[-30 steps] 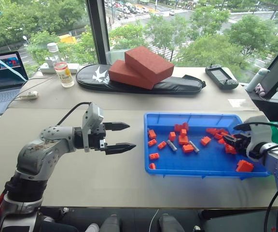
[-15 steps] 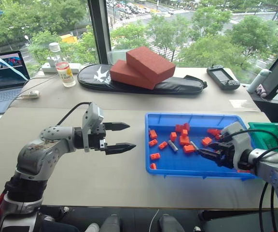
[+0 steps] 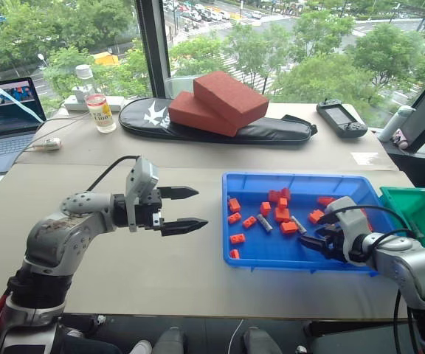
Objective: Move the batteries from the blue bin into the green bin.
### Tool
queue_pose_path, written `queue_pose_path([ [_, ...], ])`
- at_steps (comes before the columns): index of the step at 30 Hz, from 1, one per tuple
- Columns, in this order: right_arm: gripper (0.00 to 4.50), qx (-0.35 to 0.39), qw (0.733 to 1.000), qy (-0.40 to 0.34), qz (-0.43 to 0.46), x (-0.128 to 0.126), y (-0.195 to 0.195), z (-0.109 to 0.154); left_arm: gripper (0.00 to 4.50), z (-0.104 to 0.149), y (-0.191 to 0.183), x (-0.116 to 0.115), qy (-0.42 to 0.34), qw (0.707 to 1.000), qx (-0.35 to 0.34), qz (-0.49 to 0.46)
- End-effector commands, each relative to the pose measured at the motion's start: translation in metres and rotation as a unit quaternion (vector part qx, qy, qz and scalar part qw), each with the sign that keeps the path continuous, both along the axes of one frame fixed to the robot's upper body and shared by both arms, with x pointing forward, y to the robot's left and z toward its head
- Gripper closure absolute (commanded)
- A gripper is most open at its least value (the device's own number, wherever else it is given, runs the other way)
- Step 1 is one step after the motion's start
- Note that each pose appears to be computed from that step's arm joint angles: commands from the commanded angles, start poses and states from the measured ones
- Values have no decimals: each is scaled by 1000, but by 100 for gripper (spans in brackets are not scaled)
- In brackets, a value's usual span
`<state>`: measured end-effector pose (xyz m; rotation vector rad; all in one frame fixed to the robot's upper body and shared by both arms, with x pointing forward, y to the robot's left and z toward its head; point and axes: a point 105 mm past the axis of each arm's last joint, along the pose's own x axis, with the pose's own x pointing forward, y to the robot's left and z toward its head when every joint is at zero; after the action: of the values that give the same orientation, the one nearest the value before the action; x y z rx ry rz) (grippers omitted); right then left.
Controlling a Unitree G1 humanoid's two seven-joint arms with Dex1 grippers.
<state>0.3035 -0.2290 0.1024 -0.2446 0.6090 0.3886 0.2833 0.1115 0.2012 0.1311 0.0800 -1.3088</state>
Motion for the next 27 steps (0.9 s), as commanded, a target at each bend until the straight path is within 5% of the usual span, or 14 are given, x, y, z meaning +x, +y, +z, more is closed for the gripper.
queue_pose_path([
  [1, 140, -2, 1000, -10, 0, 5, 1, 2, 0, 11, -2, -5, -22, 1000, -6, -9],
  [5, 140, -3, 1000, -9, 0, 6, 1, 1, 0, 11, -2, -5, -21, 1000, -6, -8],
  [15, 426, 0, 1000, -15, 5, 11, 6, 3, 0, 11, -2, -4, -21, 1000, -6, -7],
  [27, 426, -9, 999, -49, 6, 7, -5, 27, 0, 10, -1, -3, -20, 1000, -7, -7],
])
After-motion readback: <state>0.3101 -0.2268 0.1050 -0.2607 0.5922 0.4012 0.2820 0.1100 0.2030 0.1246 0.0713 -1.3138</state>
